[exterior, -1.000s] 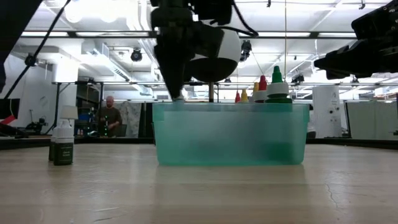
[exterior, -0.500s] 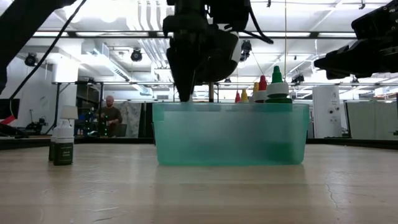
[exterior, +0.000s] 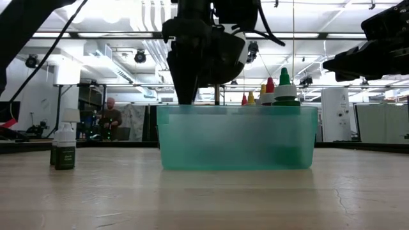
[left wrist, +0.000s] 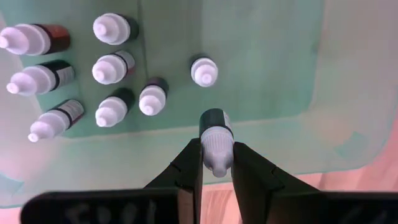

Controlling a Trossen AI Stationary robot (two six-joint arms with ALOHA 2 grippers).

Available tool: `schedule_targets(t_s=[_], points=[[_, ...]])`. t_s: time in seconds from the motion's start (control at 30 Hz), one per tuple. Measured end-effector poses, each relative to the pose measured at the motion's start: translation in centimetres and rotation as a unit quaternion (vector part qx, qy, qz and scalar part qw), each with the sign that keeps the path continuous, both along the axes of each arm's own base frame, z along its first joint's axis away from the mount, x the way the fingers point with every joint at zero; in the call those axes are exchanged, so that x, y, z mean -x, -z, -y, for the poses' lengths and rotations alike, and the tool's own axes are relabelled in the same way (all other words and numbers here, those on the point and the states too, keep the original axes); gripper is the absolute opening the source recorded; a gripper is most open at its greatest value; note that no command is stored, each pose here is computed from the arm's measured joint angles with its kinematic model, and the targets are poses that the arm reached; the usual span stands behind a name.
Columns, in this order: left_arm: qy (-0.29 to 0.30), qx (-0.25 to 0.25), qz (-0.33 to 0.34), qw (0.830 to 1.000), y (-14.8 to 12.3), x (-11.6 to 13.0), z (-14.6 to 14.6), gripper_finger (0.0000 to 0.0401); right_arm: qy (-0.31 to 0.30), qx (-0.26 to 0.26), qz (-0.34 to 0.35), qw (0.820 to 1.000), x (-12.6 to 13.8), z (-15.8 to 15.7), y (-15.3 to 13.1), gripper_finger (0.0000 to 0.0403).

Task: Pick & Place food coloring
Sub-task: Put the small blue food coloring bottle into the green bin

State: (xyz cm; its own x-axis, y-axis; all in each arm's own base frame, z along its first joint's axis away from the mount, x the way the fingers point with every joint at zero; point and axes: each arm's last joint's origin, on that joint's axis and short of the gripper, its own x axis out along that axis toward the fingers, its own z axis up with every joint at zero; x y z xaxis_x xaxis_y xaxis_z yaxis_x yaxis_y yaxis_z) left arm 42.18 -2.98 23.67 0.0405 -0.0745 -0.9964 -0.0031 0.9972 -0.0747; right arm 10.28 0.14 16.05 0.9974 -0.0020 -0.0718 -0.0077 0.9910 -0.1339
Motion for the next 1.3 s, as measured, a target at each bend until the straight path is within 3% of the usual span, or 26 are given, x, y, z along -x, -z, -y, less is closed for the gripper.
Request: schedule_targets(t_s=[0.17,1.3], points=[[0.000,-0.019,-0.001,1.000,0.4,-0.2,0.3,0.0047,0.000,-0.001,0.000,1.000,0.0,0.0,0.0,0.0009],[-0.008,-0.022,-0.003,1.000,3.7,0.1,1.2,0.0047,0.000,0.000,0.000,1.000,0.0,0.0,0.0,0.0009]])
